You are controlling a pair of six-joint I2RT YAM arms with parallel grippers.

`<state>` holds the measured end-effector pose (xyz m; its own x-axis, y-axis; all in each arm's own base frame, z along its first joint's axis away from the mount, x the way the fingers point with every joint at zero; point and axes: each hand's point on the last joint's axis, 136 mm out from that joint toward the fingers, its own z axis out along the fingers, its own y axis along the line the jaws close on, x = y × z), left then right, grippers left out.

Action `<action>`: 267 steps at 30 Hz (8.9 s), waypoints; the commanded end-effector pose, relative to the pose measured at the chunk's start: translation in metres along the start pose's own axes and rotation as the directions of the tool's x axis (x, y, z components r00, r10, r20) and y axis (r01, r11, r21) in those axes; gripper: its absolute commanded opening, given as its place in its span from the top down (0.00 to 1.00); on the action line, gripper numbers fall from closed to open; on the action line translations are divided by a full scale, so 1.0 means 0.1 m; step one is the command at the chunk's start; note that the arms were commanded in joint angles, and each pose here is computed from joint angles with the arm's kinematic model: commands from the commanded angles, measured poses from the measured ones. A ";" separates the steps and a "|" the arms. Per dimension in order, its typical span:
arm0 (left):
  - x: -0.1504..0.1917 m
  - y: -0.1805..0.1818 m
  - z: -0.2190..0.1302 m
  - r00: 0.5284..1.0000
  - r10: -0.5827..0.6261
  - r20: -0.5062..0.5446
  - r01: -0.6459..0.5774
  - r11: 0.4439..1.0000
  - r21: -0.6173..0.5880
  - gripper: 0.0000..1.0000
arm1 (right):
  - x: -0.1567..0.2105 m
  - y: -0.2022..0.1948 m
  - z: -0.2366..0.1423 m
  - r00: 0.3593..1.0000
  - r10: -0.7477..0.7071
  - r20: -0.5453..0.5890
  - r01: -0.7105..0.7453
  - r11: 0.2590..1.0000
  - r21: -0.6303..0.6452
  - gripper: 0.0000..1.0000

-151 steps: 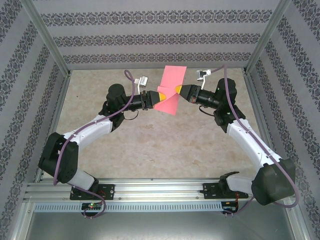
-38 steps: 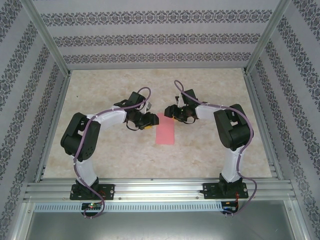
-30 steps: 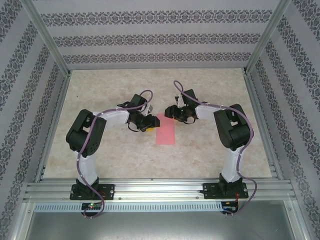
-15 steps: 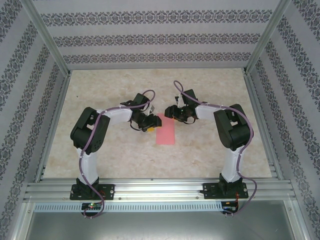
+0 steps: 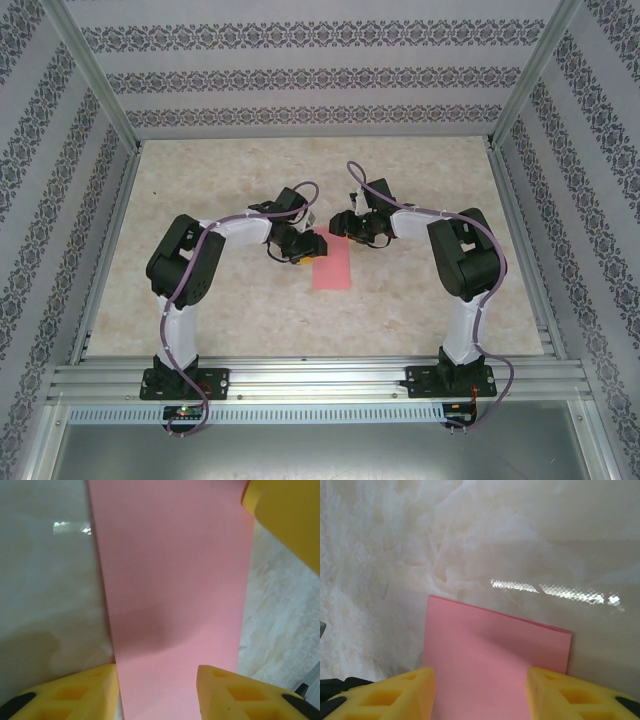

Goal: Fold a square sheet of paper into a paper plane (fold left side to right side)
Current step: Third fold the triangle at the center of the table.

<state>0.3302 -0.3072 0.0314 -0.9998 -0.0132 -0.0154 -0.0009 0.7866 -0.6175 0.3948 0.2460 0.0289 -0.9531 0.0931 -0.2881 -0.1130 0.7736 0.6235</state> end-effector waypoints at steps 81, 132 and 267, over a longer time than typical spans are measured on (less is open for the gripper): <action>0.12 -0.27 -0.11 0.998 -0.053 0.045 0.047 0.991 0.126 0.95 | 1.45 0.59 -0.24 0.555 -0.825 -0.103 0.762 0.455 0.460 0.79; -0.36 -0.13 0.28 0.996 0.059 -0.073 -0.056 0.997 0.044 0.81 | 1.48 0.62 -0.22 0.661 -0.748 -0.064 0.732 0.623 0.275 1.00; -0.70 -0.46 -0.15 0.993 0.114 -0.016 -0.113 0.990 0.083 0.68 | 1.23 -0.24 -0.20 0.931 -0.322 -0.172 0.356 0.905 0.231 1.00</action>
<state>0.3930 -0.3403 0.0612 -0.9946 0.0811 -0.0650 0.1037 0.7328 -0.6725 0.2858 0.2334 0.0135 -0.8689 -0.2622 -0.4197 -0.4080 0.8596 0.3075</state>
